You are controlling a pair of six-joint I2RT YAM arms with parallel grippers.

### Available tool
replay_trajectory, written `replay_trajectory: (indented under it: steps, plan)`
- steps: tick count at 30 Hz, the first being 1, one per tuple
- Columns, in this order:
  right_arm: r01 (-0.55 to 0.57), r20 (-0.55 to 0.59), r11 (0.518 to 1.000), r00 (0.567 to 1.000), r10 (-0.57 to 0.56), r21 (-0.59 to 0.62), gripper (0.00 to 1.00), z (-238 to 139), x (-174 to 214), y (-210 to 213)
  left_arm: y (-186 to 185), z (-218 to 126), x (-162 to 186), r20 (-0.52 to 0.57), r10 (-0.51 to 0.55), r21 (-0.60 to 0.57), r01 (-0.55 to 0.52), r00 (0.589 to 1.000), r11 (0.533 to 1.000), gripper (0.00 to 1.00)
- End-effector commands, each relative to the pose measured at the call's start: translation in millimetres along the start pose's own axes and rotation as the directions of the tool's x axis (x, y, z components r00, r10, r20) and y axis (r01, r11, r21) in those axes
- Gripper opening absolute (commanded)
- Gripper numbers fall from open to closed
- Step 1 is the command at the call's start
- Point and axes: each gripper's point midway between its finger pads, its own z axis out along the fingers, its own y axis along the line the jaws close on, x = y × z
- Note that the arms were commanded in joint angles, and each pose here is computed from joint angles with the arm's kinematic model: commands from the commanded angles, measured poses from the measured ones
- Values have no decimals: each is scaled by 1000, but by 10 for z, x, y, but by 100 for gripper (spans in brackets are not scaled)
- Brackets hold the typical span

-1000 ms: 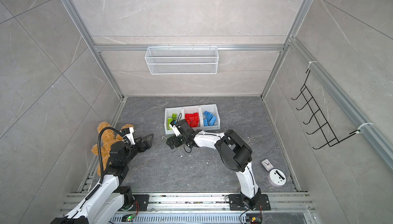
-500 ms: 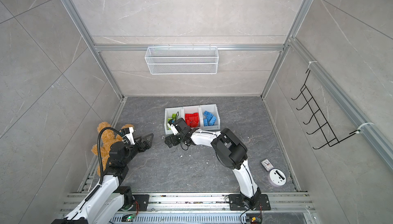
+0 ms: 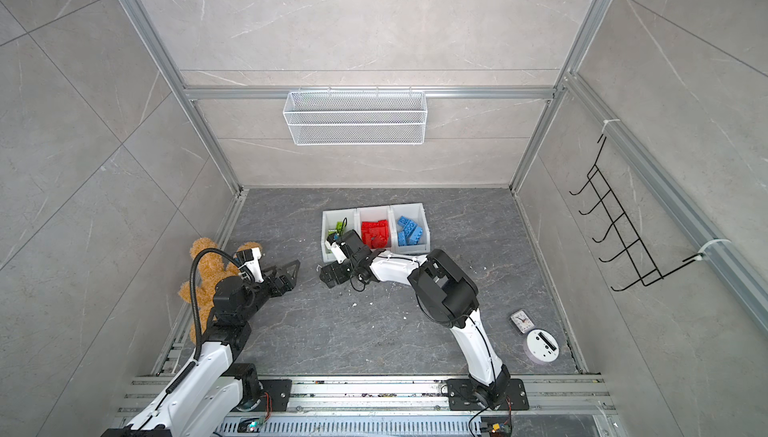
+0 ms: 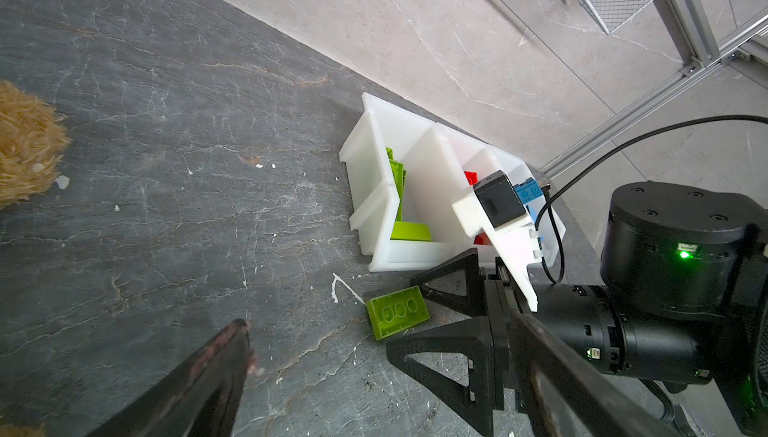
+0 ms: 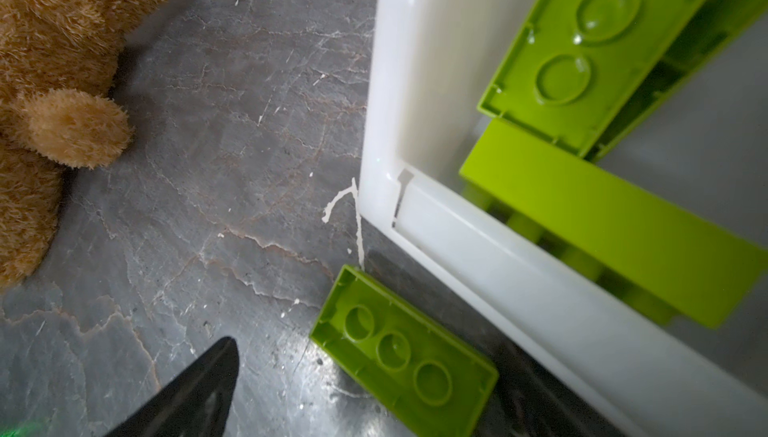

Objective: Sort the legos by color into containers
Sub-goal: 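Return the right gripper to the last flat green brick on the table, then grasp the last flat green brick with the right gripper and lift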

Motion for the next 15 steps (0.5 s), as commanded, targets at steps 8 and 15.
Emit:
replay_trajectory:
  steps: [8, 15]
  plan:
    - [61, -81, 992, 994, -70, -112, 95, -168, 475, 551, -49, -27, -183, 63, 36, 0, -36, 997, 999, 100]
    - [75, -35, 987, 997, -71, 145, 88, -335, 442, 254, -13, -44, -194, 68, 27, -25, -26, 997, 999, 100]
